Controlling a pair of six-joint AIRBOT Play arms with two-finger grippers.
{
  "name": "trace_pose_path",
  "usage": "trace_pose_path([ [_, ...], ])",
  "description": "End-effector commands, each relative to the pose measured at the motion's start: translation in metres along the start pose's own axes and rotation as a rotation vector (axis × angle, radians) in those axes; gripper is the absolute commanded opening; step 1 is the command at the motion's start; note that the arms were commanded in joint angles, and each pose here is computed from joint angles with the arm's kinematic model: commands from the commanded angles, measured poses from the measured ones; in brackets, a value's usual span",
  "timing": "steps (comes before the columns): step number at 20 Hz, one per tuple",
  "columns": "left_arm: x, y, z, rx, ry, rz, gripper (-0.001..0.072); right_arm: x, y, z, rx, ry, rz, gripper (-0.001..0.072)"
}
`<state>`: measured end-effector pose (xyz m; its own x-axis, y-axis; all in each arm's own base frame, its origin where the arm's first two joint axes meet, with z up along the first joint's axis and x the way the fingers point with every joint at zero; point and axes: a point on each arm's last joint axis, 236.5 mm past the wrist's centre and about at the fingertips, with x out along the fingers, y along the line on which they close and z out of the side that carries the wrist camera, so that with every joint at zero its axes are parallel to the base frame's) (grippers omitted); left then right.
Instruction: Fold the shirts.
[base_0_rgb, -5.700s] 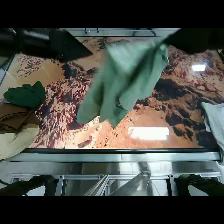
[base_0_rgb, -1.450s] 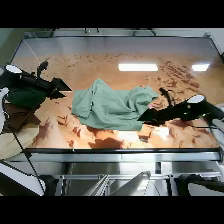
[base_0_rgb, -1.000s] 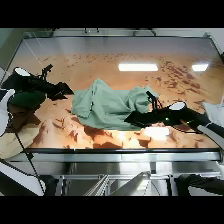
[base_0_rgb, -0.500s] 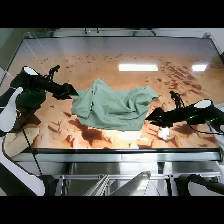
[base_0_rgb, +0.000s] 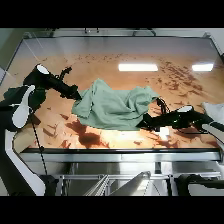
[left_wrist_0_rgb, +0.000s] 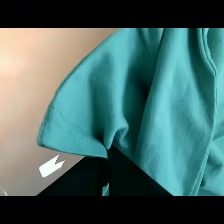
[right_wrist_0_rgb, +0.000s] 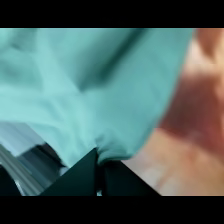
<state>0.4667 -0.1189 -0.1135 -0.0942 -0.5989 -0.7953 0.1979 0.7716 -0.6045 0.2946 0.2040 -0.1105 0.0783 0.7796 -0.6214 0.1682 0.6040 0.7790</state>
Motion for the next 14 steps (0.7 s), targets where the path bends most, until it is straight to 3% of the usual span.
trace_pose_path([
  [1, -0.020, -0.021, 0.012, 0.035, -0.010, -0.017, 0.0017, -0.001, 0.045, 0.022, -0.086, -0.079, 0.164, 0.0020],
  [4, -0.094, -0.057, 0.036, 0.123, -0.145, 0.027, 0.0017, -0.070, 0.101, 0.070, -0.227, -0.228, 0.253, 0.0020],
  [8, -0.257, -0.161, 0.050, 0.296, -0.577, 0.051, 0.0017, -0.266, 0.192, 0.136, -0.434, -0.678, 0.288, 0.0019],
  [11, -0.369, -0.224, 0.009, 0.380, -0.910, 0.161, 0.0017, -0.389, 0.242, 0.121, -0.588, -0.948, 0.238, 0.0020],
  [14, -0.416, -0.263, -0.048, 0.435, -1.059, 0.241, 0.0018, -0.430, 0.248, 0.101, -0.639, -1.043, 0.180, 0.0019],
])
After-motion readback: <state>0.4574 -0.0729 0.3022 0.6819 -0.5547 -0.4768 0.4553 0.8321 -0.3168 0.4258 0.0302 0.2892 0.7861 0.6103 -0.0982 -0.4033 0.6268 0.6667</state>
